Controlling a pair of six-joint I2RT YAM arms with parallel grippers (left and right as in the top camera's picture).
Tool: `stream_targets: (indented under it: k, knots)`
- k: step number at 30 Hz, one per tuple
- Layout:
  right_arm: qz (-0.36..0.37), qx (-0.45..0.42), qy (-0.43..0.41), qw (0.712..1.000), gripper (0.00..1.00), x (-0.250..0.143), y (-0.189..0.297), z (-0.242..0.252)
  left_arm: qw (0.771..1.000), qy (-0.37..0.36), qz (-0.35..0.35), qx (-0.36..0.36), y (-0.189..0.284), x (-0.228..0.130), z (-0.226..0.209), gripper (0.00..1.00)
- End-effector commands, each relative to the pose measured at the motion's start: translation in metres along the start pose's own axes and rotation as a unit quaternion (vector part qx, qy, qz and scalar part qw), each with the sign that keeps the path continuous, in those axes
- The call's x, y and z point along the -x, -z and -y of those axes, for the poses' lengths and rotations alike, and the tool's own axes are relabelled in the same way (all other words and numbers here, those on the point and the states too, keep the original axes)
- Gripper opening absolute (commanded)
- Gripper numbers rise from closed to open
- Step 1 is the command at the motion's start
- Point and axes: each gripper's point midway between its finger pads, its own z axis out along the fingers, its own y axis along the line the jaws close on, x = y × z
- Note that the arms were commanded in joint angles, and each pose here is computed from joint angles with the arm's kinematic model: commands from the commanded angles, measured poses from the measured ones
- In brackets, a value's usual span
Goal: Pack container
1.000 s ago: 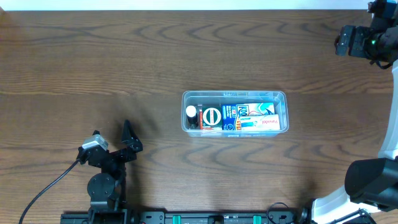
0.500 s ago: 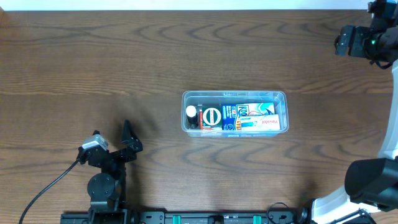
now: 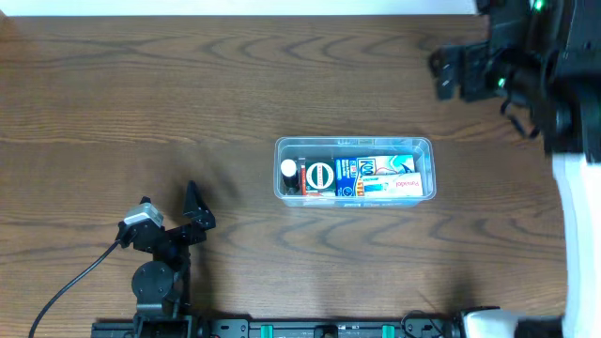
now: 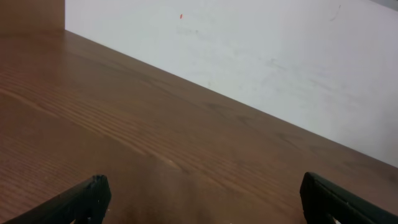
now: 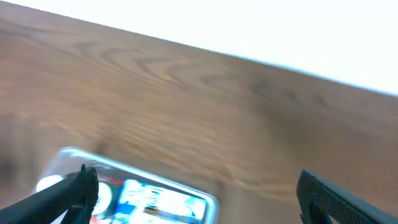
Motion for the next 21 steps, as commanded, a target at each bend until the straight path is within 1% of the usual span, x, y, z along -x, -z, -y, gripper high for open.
stream_targets:
  k: [1,3,6,11,16,21]
  knots:
    - [0.026,0.024,0.021,0.999,0.99,-0.002,0.029,-0.029,0.999,-0.014,-0.022,0.018,-0.001,-0.015,-0.010,0.98]
    - [0.048,0.032,0.034,0.998,0.99,-0.007,0.044,-0.038,0.999,-0.014,-0.022,0.019,-0.001,-0.015,-0.010,0.98]
    - [0.092,0.030,0.037,0.995,0.99,-0.014,0.057,-0.038,0.999,-0.015,-0.022,0.018,-0.001,-0.015,-0.010,0.98]
    - [0.192,-0.004,0.033,0.981,0.99,-0.029,0.064,-0.016,0.999,-0.014,-0.022,0.018,-0.001,-0.015,-0.010,0.98]
    - [0.266,-0.053,0.020,0.962,0.99,-0.067,0.061,0.012,0.999,-0.015,-0.022,0.019,-0.001,-0.015,-0.010,0.98]
    - [0.309,-0.073,0.021,0.948,0.99,-0.115,0.045,0.020,0.999,-0.014,-0.022,0.018,-0.001,-0.015,-0.010,0.98]
